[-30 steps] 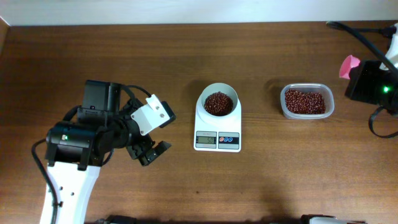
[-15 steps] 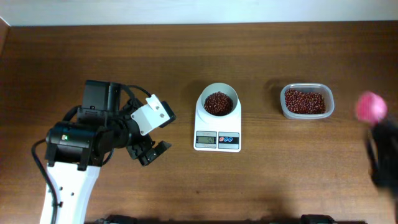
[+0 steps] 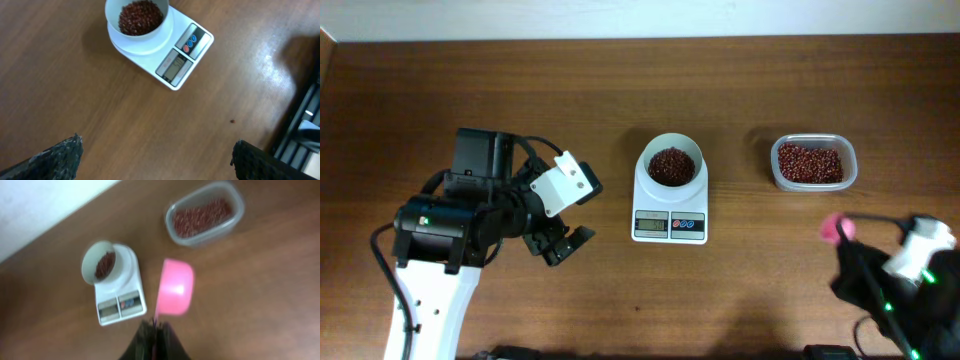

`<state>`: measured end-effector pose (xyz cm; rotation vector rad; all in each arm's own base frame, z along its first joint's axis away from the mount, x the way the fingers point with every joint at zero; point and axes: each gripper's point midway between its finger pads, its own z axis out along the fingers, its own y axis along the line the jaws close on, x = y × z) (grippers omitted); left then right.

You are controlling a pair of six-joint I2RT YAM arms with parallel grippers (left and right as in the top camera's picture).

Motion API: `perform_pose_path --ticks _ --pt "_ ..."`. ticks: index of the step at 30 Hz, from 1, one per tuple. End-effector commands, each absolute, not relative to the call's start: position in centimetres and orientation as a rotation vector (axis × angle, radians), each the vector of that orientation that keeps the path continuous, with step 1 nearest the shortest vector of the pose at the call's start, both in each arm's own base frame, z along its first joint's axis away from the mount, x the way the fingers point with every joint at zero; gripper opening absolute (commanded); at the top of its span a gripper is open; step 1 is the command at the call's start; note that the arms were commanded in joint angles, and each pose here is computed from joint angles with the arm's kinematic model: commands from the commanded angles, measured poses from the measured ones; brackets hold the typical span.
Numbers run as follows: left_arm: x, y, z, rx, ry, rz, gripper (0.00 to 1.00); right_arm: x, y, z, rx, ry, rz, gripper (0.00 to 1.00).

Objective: Scoop and weigh 50g on scale
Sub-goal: 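Lower the right arm toward the front right of the table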

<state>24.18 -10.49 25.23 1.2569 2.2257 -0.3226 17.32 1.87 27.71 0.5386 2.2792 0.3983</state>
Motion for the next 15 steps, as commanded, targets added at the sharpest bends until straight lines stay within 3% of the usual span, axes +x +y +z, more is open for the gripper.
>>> perform_pose_path --ticks 1,5,8,10,15 --pt "24.3 -10.6 25.7 1.266 2.199 -0.33 0.99 20.7 5.0 22.9 0.557 2.285 0.675 0.04" --pt "24.3 -10.6 25.7 1.266 2.199 -0.33 0.99 21.8 5.3 16.3 0.698 2.325 0.733 0.04" --pt "24.3 -10.6 25.7 1.266 2.199 -0.33 0.99 21.9 4.4 14.7 0.772 2.328 0.677 0.04" --pt "24.3 -10.6 25.7 1.266 2.199 -0.33 0.99 21.8 2.4 13.4 1.022 2.268 0.598 0.04" --pt "24.3 -10.6 25.7 1.266 2.199 -0.33 0.99 22.3 1.2 11.0 1.126 2.211 0.543 0.04"
